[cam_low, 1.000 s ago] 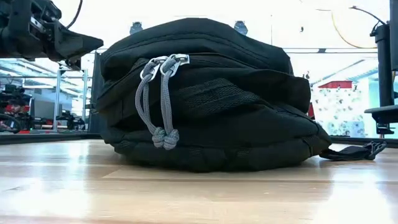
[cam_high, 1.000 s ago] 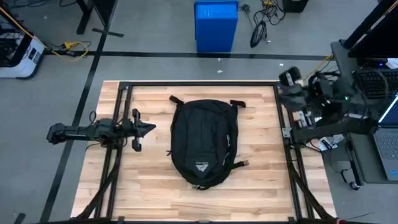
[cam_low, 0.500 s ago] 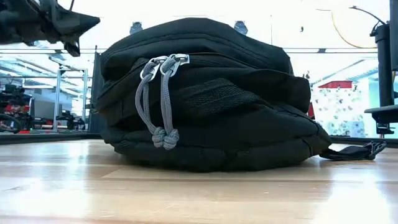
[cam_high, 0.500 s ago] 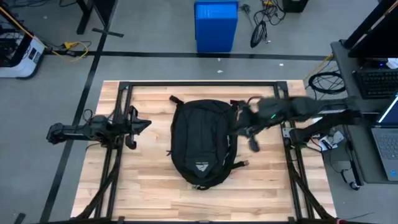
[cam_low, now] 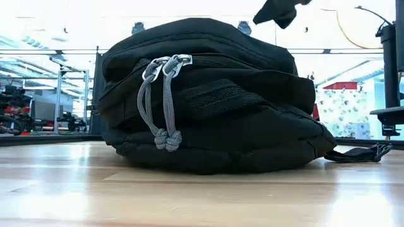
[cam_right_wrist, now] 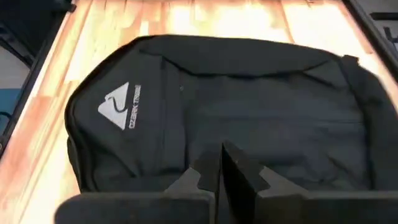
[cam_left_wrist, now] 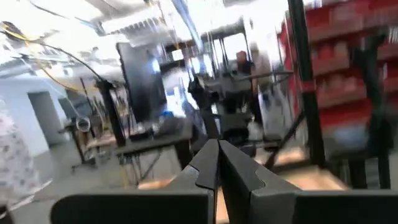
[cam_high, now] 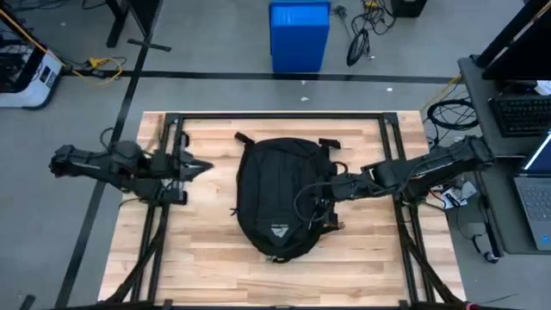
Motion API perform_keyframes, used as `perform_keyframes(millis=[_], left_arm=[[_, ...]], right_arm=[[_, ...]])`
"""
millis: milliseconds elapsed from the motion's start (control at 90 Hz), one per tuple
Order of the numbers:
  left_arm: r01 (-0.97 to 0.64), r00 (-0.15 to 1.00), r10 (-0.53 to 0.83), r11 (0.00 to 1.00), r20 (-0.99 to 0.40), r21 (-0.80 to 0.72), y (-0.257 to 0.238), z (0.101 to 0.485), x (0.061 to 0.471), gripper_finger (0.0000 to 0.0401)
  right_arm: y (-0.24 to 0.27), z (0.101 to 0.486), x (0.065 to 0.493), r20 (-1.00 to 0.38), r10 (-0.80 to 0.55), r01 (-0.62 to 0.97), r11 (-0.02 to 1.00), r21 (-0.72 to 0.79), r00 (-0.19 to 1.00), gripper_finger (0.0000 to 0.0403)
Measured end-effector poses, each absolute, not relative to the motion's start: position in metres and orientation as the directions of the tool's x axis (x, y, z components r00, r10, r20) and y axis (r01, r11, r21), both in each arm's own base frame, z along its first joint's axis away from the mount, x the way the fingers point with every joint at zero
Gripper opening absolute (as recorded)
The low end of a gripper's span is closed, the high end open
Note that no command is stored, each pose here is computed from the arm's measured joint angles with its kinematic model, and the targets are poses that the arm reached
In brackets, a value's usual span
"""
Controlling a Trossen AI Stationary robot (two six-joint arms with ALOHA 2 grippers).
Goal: Unpack backpack
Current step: Open the black backpack
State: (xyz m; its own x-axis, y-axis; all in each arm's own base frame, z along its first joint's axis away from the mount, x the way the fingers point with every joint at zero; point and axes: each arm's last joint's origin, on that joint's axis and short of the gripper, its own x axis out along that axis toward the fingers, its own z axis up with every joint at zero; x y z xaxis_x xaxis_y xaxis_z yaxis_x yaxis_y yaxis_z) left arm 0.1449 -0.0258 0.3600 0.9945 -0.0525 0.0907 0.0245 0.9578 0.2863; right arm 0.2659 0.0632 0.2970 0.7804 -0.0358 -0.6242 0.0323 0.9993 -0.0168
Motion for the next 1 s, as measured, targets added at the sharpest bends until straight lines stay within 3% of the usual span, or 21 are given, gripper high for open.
perform_keyframes(millis=[267,522,711,1000], left_arm=[[0.314,0.931,-0.192,0.853,-0.310,0.417,-0.078,0.390,0.213,0.0000],[0.539,0.757,-0.233,0.751,-0.611,0.382,-0.139,0.333,0.246,0.0000],[0.442,0.693,0.008,0.786,-0.721,0.433,-0.172,0.289,0.250,0.0000],[0.344,0.699,0.073,0.838,-0.711,0.424,-0.218,0.256,0.242,0.0000]], right_arm=[[0.077,0.288,0.260,-0.638,0.008,-0.012,1.000,-0.003,0.770,0.0000],[0.099,0.290,0.255,-0.614,0.080,0.016,0.989,0.150,0.785,0.0000],[0.129,0.280,0.262,-0.586,0.121,-0.030,0.986,0.162,0.801,0.0002],[0.182,0.240,0.284,-0.606,0.200,-0.215,0.975,0.048,0.770,0.0060]])
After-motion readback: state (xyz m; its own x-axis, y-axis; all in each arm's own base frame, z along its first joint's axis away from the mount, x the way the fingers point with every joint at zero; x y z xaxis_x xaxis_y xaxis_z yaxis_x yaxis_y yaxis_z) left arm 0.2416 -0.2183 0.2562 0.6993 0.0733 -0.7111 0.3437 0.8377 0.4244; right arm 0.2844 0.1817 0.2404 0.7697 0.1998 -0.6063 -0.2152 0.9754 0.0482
